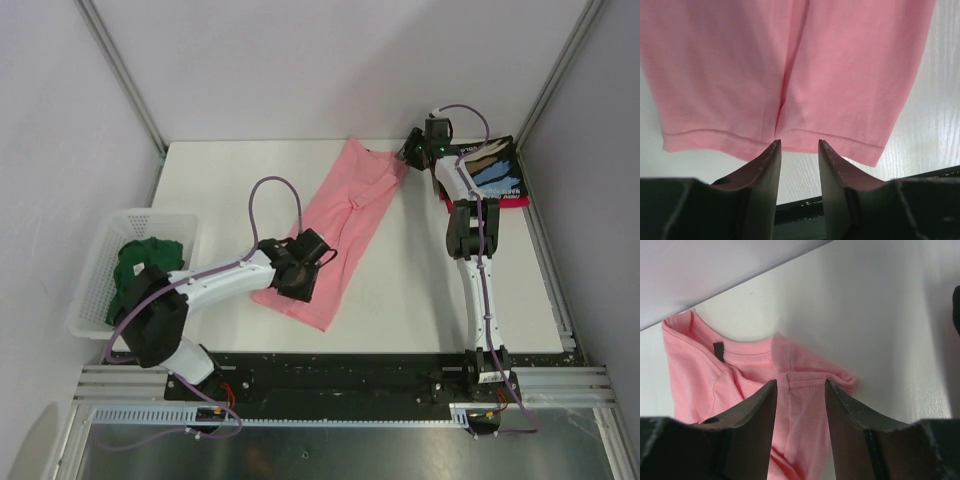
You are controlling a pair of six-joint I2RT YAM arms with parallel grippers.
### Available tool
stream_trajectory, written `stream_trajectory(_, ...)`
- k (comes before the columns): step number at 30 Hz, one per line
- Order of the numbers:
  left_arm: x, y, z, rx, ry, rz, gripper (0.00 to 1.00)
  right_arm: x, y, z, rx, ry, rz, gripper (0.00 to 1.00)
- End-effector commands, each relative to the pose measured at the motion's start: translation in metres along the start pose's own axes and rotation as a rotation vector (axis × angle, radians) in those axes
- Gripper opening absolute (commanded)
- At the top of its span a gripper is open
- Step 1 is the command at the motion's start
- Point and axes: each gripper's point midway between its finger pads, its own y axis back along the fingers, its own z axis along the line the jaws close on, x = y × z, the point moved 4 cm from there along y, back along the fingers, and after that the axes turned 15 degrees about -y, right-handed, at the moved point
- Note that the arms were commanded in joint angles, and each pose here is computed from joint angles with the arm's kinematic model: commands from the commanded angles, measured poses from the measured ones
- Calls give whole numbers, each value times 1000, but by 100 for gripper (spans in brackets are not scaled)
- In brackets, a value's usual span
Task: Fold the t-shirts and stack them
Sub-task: Rotate the tshirt 90 degrees
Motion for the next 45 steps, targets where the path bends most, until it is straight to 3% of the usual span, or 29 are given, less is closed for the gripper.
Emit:
stream_trajectory(1,-7,-6,3,-11,6,-1,40,-13,-3,-3,-12,32,-37,49)
stream_trajectory(27,-9,-29,14,-56,-4,35,31,-12,-3,-3,-15,40,-29,48)
stream_trajectory(35,-10,-23,13,-32,11,19,3,-14,-4,-3,-18,45,-38,48)
stream_trajectory(45,7,-17,16,-28,42,23,0,-18,-7,1,-37,45,-64,48)
